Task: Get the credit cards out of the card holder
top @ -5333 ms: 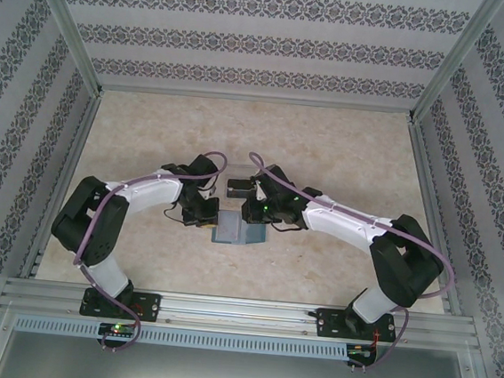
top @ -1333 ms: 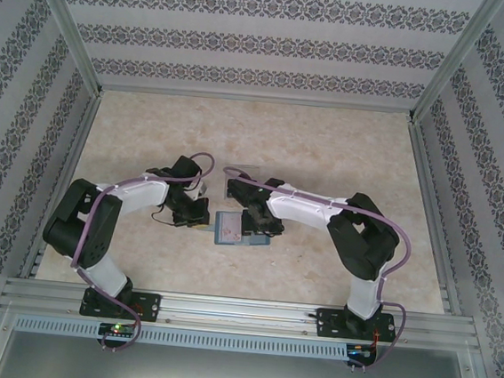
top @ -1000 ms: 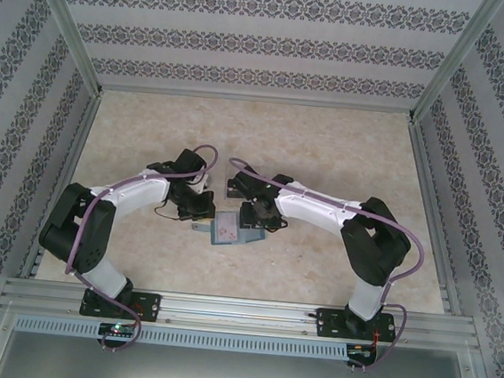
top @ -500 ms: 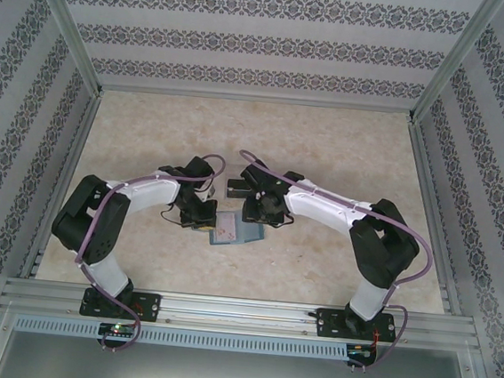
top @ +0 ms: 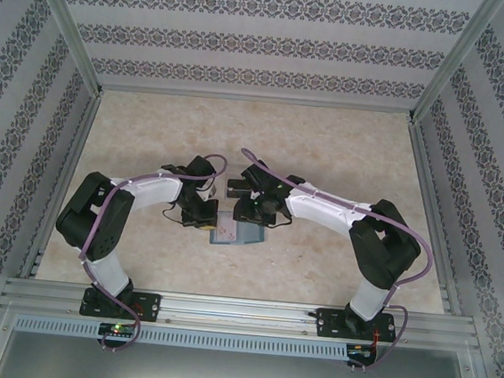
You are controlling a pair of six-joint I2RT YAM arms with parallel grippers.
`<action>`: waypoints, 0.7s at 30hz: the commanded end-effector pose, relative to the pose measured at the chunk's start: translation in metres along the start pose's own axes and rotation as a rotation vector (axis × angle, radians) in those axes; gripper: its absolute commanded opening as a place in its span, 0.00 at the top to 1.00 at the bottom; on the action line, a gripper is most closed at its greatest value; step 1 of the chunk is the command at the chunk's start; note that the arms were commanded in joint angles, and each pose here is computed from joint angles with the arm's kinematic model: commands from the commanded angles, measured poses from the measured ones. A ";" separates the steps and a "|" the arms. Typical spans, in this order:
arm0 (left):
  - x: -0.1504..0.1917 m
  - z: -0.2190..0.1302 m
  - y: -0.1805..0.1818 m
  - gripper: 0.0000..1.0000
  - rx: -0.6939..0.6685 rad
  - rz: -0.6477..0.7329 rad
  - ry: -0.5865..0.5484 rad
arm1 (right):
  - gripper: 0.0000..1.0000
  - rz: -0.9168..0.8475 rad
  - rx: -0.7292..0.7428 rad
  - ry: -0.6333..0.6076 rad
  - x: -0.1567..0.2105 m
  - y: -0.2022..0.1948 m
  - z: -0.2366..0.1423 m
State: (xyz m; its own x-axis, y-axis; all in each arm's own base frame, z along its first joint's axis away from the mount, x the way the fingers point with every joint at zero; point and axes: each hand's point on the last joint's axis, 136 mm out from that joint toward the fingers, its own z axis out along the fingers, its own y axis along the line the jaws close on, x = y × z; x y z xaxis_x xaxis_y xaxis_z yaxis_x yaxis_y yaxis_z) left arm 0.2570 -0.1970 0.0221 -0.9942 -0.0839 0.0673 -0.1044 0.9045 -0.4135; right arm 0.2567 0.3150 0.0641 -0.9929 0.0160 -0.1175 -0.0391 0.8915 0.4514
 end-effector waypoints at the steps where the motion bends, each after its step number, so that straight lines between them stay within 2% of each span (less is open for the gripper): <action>1: -0.008 -0.003 -0.003 0.95 -0.028 0.038 -0.030 | 0.62 0.036 -0.116 0.011 -0.002 0.020 0.001; 5: -0.011 -0.016 -0.012 0.95 -0.002 0.047 -0.064 | 0.64 0.055 -0.135 0.026 -0.001 0.021 0.009; 12: -0.003 -0.010 -0.026 0.95 0.102 0.024 -0.017 | 0.65 0.084 -0.125 0.052 0.003 0.014 0.022; 21: 0.002 0.005 -0.018 0.95 0.087 0.015 0.021 | 0.66 0.100 -0.138 0.072 0.006 0.012 0.032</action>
State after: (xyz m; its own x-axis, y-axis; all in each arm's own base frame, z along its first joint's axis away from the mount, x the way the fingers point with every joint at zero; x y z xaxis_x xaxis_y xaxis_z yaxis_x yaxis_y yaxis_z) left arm 0.2641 -0.2119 0.0351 -0.9962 -0.0726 0.0486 -0.0872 0.8659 -0.4925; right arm 0.2538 0.3399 0.0489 -0.9980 0.0532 -0.0336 0.0247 0.8221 0.5688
